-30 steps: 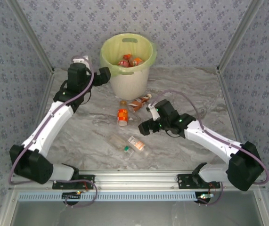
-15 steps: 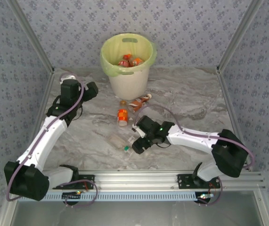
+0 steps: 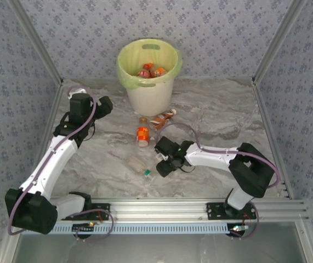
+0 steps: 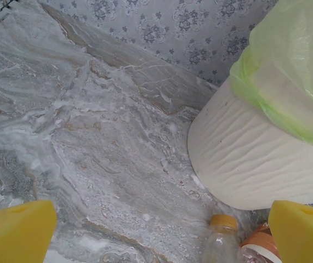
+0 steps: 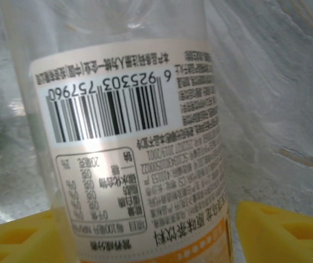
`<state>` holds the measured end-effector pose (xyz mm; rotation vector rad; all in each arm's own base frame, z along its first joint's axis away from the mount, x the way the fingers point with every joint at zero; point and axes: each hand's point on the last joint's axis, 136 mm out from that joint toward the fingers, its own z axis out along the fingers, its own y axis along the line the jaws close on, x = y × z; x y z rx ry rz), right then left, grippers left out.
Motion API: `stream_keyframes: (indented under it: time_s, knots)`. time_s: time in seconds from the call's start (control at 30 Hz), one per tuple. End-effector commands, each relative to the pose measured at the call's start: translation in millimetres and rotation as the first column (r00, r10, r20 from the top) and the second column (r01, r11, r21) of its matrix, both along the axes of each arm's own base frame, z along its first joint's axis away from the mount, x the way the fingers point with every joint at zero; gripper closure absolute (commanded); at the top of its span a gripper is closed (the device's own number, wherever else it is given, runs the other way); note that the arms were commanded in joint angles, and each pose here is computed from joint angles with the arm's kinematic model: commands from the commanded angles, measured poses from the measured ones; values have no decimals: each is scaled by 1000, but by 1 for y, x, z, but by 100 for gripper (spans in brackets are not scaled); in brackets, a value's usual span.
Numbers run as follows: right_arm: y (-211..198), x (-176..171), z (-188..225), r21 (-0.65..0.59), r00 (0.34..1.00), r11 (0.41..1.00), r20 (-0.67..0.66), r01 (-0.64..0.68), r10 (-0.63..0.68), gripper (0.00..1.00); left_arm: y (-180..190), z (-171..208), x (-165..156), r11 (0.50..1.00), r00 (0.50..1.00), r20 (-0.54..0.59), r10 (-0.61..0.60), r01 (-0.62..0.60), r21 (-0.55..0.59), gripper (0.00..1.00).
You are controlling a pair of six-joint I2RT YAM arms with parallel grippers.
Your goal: Put the plastic bottles in the bin
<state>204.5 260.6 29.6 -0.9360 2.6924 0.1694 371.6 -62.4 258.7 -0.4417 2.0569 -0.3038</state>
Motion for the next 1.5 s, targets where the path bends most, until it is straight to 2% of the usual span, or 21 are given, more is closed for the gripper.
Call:
stream_keyframes:
  time_s: [0.0, 0.13, 0.17, 0.2, 0.33, 0.63, 0.73, 0.93, 1.07, 1.2, 1.33, 1.47]
  knots:
    - [-15, 15, -5, -93, 994, 990, 36, 102, -99, 21, 6, -6, -2, 1000, 1000, -20, 22, -21, 9, 1]
    - [-18, 19, -10, -121, 991, 984, 37, 132, -128, 21, 8, -8, -2, 1000, 999, -24, 29, -29, 5, 0]
    - [-20, 21, -10, -121, 989, 982, 49, 146, -141, 29, 8, -9, -2, 1000, 999, -26, 30, -30, 4, 0]
    - [-20, 22, -10, -122, 988, 981, 56, 152, -146, 32, 8, -11, -2, 1000, 999, -31, 31, -31, 3, 1]
    - [-22, 26, -2, -122, 988, 982, 83, 143, -134, 36, 10, -17, -4, 999, 998, -46, 40, -40, 0, 1]
    - [-30, 44, 43, -49, 956, 982, 242, 182, -165, 46, 14, -24, -4, 998, 997, -61, 55, -56, -7, 1]
    - [-26, 48, 64, 14, 943, 984, 284, 179, -176, 46, 14, -25, -3, 998, 996, -63, 59, -59, -7, 1]
    - [-17, 68, 126, 241, 909, 959, 349, 147, -227, 46, 13, -28, -1, 998, 996, -73, 52, -54, -19, 1]
    - [-10, 100, 185, 413, 840, 905, 452, 101, -299, 46, 12, -34, -2, 998, 995, -87, 53, -56, -31, 1]
    - [3, 125, 246, 561, 759, 828, 542, -7, -361, 47, 10, -38, -4, 998, 994, -95, 50, -54, -45, 0]
    - [15, 141, 295, 625, 727, 771, 585, -122, -359, 47, 9, -40, -6, 998, 993, -107, 40, -45, -43, 0]
    - [14, 170, 337, 630, 702, 762, 611, -152, -366, 46, 9, -41, -8, 998, 993, -117, 35, -41, -50, 1]
